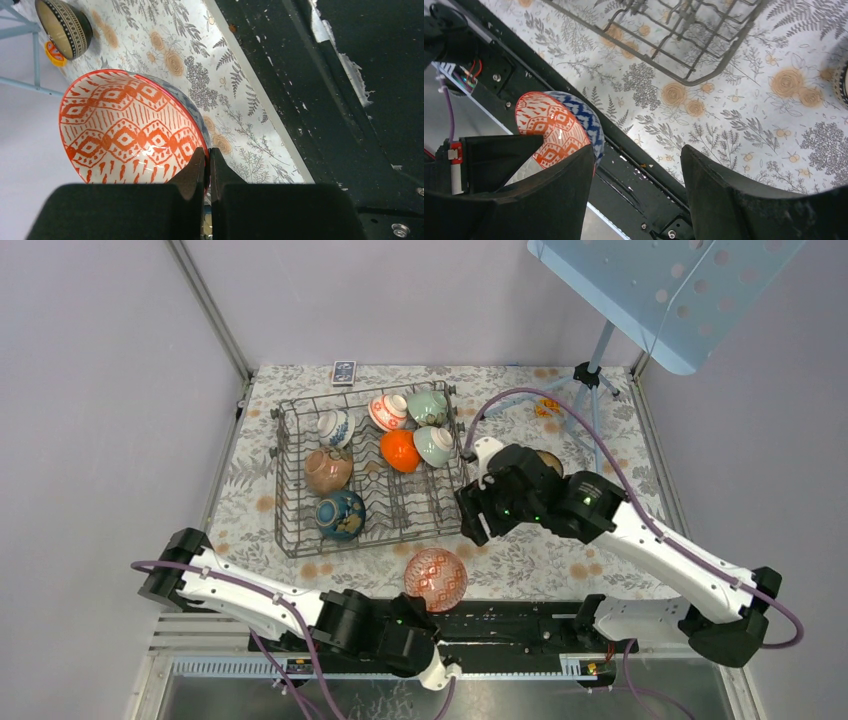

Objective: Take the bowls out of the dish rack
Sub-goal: Move the dish rack to the center of the board.

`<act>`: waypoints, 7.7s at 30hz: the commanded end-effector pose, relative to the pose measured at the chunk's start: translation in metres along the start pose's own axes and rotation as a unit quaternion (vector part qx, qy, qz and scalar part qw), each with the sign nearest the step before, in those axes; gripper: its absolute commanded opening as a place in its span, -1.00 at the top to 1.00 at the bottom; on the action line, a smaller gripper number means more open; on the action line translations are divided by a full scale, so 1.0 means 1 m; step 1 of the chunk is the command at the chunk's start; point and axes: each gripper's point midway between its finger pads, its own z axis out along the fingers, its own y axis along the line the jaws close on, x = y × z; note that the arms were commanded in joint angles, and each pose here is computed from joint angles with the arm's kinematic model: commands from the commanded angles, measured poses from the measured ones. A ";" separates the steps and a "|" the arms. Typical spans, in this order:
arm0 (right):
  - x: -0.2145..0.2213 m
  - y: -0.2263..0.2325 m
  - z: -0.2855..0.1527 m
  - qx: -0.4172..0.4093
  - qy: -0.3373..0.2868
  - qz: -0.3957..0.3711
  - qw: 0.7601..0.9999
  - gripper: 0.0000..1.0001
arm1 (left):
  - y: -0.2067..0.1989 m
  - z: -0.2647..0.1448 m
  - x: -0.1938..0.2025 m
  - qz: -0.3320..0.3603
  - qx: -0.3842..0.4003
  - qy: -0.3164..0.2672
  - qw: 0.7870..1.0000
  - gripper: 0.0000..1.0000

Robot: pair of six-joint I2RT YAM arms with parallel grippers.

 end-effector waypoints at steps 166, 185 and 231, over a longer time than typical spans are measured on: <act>-0.044 -0.090 0.073 0.127 -0.137 0.237 0.953 -0.60 | 0.172 -0.069 0.212 -0.893 -0.309 -0.042 0.323 1.00; -0.037 -0.125 0.170 0.150 -0.058 0.235 0.959 -0.13 | 0.161 -0.114 0.237 -0.892 -0.350 -0.047 0.281 1.00; 0.045 -0.117 0.122 0.121 0.021 0.184 0.975 0.97 | 0.194 -0.133 0.287 -0.880 -0.401 -0.027 0.254 1.00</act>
